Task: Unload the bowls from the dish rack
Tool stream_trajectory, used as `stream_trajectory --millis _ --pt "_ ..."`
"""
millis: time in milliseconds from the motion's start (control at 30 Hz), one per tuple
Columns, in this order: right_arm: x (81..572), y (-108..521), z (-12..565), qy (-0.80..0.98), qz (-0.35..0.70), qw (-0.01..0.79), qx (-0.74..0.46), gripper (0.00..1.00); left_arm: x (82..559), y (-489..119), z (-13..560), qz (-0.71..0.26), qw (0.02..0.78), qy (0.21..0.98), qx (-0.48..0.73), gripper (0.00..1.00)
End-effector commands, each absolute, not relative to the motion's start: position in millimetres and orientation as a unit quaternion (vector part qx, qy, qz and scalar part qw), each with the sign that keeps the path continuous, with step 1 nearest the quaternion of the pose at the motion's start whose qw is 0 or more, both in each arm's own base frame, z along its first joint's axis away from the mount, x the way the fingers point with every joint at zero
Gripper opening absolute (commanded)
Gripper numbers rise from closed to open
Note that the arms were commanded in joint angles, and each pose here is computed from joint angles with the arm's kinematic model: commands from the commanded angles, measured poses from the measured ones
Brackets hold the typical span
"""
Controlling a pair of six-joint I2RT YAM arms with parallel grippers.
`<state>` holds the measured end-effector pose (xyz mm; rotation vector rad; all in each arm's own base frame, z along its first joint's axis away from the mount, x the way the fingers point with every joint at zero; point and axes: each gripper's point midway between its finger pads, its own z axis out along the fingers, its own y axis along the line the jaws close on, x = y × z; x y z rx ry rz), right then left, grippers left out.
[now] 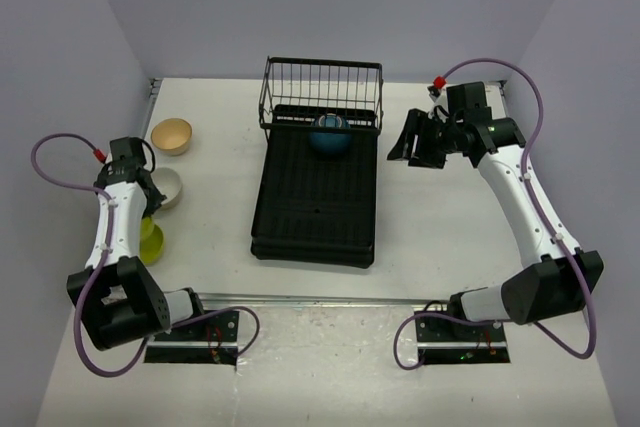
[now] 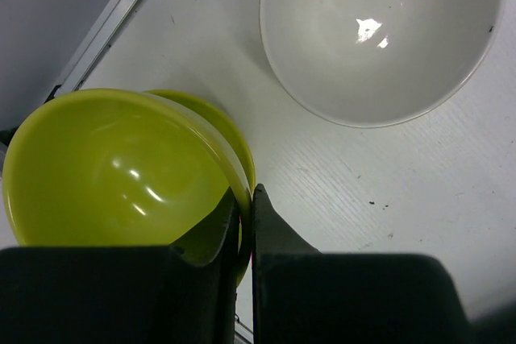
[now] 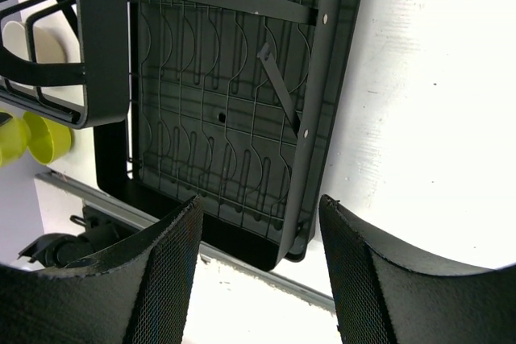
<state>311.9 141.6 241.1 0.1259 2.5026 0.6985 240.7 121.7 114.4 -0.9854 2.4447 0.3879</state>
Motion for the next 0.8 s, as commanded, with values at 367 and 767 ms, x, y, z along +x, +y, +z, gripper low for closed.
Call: stream_trajectory --millis 367,767 --pt "316.5 135.2 249.5 0.920 0.265 0.287 0.046 0.61 235.9 128.9 92.1 0.161 0.180 0.903 -0.355 0.00" --pt "322.2 134.8 247.0 0.912 0.283 0.291 0.063 0.61 229.4 117.2 69.4 0.139 0.126 0.914 -0.361 0.17"
